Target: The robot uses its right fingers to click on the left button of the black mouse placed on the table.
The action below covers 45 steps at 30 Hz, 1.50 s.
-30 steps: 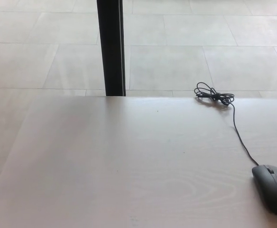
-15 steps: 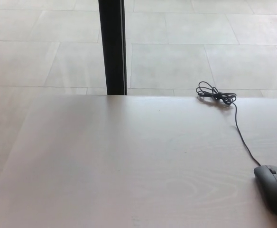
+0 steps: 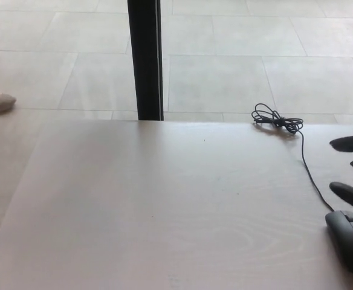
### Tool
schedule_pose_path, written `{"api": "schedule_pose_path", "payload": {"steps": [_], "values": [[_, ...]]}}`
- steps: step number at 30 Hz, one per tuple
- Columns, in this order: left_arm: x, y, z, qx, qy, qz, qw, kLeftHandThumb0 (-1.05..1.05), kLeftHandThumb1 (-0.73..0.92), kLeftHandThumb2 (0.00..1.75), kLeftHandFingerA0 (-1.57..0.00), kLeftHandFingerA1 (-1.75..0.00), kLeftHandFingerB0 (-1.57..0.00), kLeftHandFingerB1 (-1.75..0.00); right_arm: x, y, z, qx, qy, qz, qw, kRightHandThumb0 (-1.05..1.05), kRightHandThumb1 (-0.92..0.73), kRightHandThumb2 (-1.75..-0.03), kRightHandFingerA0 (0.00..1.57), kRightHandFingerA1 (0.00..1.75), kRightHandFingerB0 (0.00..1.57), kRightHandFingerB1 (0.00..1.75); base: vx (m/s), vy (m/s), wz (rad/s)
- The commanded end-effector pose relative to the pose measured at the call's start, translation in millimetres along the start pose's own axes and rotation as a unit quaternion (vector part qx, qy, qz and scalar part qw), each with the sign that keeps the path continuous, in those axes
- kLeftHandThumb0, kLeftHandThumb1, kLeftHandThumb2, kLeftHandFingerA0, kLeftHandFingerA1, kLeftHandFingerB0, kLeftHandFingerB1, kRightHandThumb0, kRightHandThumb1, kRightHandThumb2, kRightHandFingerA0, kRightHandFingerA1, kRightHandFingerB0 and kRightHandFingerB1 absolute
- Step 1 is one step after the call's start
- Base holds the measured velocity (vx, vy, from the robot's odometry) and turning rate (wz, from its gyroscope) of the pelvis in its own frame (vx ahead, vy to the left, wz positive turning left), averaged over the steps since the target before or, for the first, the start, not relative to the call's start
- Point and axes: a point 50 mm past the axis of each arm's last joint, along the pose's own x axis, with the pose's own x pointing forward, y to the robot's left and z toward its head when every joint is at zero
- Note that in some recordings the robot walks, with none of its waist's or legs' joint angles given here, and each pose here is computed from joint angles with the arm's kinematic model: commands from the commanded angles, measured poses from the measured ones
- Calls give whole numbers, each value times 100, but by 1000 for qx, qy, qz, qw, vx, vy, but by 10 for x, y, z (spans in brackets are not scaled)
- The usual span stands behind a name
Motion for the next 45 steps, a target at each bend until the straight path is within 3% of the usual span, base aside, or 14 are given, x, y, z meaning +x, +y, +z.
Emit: {"api": "schedule_pose_path", "payload": {"steps": [1,15,16,18,19,20,21,22,23,24,26,32,37,45], "values": [[23,92,125,-2,-17,12,1000,-56,55,57,-93,-79,-66,-54,-111,135,-150,-106,4,41,994,-56,-70,-61,45,44,49,39,0,0,0],[28,64,140,-7,-18,16,1000,-55,53,56,-93,-94,-72,-57,-208,221,-293,-158,3,70,985,-61,-71,-63,41,41,48,38,0,0,0],[29,62,141,-2,-17,15,1000,-54,53,56,-98,-105,-74,-59,-208,207,-297,-169,6,74,983,-61,-60,-99,30,53,41,54,0,0,0],[29,70,144,-2,-17,15,1000,-53,53,56,-100,-104,-71,-57,-214,183,-289,-187,7,75,979,-59,-59,-99,24,52,43,56,0,0,0],[29,68,144,-1,-16,15,1000,-53,53,56,-102,-102,-71,-57,-215,178,-284,-193,1,74,978,-64,-70,-65,34,45,46,38,0,0,0],[28,66,142,-5,-18,15,1000,-53,53,56,-95,-91,-72,-57,-215,172,-277,-199,-3,73,977,-62,-71,-64,35,44,47,38,0,0,0],[27,64,140,-6,-19,14,1000,-52,53,56,-95,-95,-72,-57,-212,169,-273,-204,-5,73,976,-58,-59,-99,26,53,42,55,0,0,0],[27,62,138,-6,-18,15,1000,-52,53,56,-89,-87,-72,-57,-207,168,-267,-209,-6,74,975,-61,-60,-100,26,52,43,55,0,0,0],[27,64,136,-7,-18,16,1000,-52,53,56,-89,-87,-72,-57,-206,169,-259,-213,-7,75,974,-61,-60,-100,26,52,43,55,0,0,0],[24,69,132,-4,-21,13,1000,-54,53,56,-90,-88,-72,-56,-211,179,-249,-213,-19,76,974,-64,-72,-65,36,44,48,39,0,0,0],[25,71,137,-8,-21,12,1000,-55,53,56,-96,-111,-70,-56,-211,185,-247,-213,-21,76,974,-63,-71,-64,36,43,48,39,0,0,0],[29,72,144,-7,-17,18,1000,-53,54,57,-91,-75,-68,-55,-221,229,-243,-223,-33,82,971,-60,-75,-63,38,43,50,38,0,0,0],[26,71,141,-10,-20,17,1000,-55,55,57,-94,-93,-66,-55,-224,255,-237,-226,-45,81,970,-59,-74,-62,40,45,51,39,0,0,0],[24,73,129,-26,-18,17,999,-55,53,56,-89,-83,-71,-57,-242,234,-363,-245,-26,80,966,-65,-77,-63,40,49,52,40,0,0,0]]}}
